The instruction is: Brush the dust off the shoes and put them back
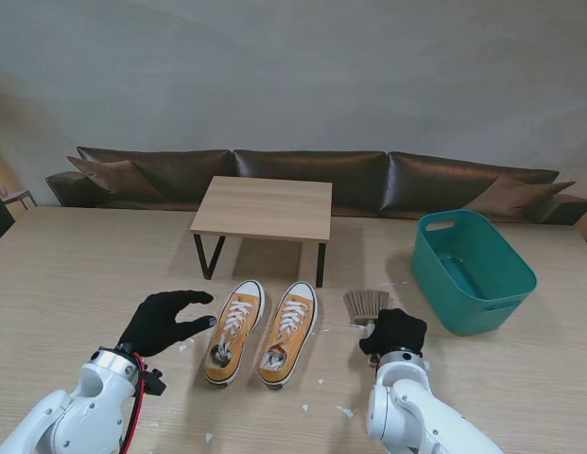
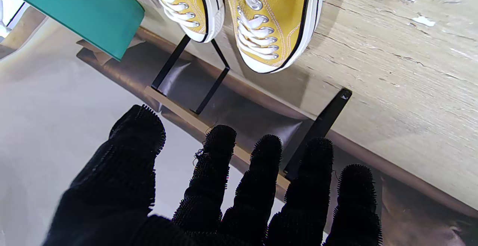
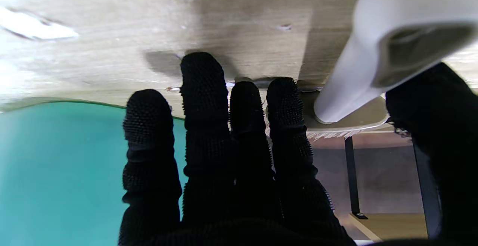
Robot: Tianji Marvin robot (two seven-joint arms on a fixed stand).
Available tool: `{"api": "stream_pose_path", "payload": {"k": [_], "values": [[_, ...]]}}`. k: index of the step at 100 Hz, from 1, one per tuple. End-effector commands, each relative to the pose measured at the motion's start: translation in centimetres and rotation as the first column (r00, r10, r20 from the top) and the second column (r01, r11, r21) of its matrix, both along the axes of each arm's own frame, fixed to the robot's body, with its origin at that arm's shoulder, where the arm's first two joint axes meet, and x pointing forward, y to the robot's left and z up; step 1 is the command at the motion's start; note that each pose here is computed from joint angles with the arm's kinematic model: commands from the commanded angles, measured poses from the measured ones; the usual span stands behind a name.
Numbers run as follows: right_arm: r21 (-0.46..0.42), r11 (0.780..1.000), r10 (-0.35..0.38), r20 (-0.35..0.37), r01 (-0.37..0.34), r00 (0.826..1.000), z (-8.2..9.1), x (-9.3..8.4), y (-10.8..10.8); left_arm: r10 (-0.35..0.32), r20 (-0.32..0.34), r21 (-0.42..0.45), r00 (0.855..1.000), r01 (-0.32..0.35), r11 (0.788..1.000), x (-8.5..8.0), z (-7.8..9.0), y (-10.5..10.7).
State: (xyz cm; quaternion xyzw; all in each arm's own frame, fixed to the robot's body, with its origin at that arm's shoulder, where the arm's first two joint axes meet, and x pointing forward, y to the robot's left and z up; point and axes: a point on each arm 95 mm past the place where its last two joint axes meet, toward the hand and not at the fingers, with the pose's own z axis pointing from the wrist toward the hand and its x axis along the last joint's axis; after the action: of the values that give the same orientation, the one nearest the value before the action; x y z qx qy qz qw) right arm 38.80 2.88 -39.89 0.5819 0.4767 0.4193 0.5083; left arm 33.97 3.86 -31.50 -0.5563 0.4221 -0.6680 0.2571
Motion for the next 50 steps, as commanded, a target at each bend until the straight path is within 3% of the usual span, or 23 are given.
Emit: {"api": "stream_pose_path", "payload": {"k": [1, 31, 50], "values": [[0.001, 1.000, -0.003, -0.036, 0.003, 0.999, -0.7, 0.1, 0.2, -0.016, -0.021, -0.004, 1.000, 0.016, 1.000, -0.1, -0.3, -0.3], [0.020, 0.999, -0.047, -0.103, 0.049, 0.994, -2.8, 0.3, 0.0, -0.025, -0.038, -0.013, 0.999, 0.025, 1.000, 0.0, -0.5, -0.6], [0.012, 0.997, -0.078, -0.098, 0.080, 0.992, -3.9, 0.6, -0.3, -0.024, -0.040, -0.021, 0.999, 0.023, 1.000, 0.0, -0.5, -0.7]]}}
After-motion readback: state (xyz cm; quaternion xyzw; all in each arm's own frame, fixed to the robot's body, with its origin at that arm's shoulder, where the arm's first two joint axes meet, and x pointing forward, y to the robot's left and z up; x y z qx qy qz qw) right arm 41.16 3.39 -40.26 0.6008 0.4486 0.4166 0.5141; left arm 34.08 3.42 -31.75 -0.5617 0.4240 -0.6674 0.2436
